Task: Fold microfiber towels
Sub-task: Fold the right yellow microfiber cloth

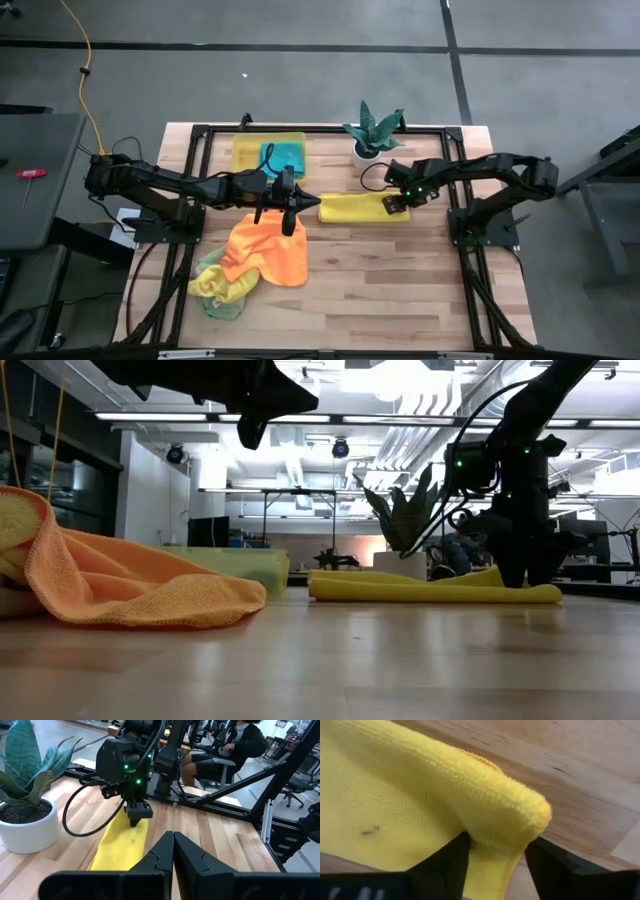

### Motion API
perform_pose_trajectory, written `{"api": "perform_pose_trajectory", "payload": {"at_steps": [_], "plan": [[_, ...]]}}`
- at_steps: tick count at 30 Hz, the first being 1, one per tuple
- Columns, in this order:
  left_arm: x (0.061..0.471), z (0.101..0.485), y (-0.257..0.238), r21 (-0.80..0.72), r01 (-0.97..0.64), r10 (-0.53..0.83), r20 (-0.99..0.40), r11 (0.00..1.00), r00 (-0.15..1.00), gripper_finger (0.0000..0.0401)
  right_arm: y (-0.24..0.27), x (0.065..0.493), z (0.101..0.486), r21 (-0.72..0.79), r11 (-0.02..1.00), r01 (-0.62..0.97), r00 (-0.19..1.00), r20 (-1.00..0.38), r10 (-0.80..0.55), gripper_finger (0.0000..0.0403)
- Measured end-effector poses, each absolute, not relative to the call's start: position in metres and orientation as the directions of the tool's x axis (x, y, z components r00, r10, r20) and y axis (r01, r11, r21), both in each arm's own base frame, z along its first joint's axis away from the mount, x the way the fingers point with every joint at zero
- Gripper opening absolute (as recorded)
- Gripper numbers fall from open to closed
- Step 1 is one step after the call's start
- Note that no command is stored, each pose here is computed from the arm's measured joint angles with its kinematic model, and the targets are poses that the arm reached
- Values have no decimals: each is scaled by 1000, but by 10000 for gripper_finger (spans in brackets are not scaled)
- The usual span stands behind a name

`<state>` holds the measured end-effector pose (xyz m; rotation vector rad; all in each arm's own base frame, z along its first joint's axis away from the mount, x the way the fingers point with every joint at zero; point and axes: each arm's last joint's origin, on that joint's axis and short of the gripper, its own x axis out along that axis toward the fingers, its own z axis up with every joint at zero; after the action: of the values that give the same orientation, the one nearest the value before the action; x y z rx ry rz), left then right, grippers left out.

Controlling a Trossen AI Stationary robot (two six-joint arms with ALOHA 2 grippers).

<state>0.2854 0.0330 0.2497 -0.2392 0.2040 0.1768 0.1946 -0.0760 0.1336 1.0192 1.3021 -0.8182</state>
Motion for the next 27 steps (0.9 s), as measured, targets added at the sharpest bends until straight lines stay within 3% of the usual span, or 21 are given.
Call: {"api": "perform_pose_trajectory", "payload": {"at_steps": [10,20,27], "plan": [[285,248,33,-199,-197,148,-236,960,960,1,-75,193,136,131,401,907,118,-991,56,12],[285,248,37,-190,-208,161,-236,960,958,0,-63,157,196,67,370,927,73,-997,-3,2],[283,248,46,-190,-237,190,-236,953,953,0,-57,133,254,-84,391,917,-65,-996,-62,1]]}}
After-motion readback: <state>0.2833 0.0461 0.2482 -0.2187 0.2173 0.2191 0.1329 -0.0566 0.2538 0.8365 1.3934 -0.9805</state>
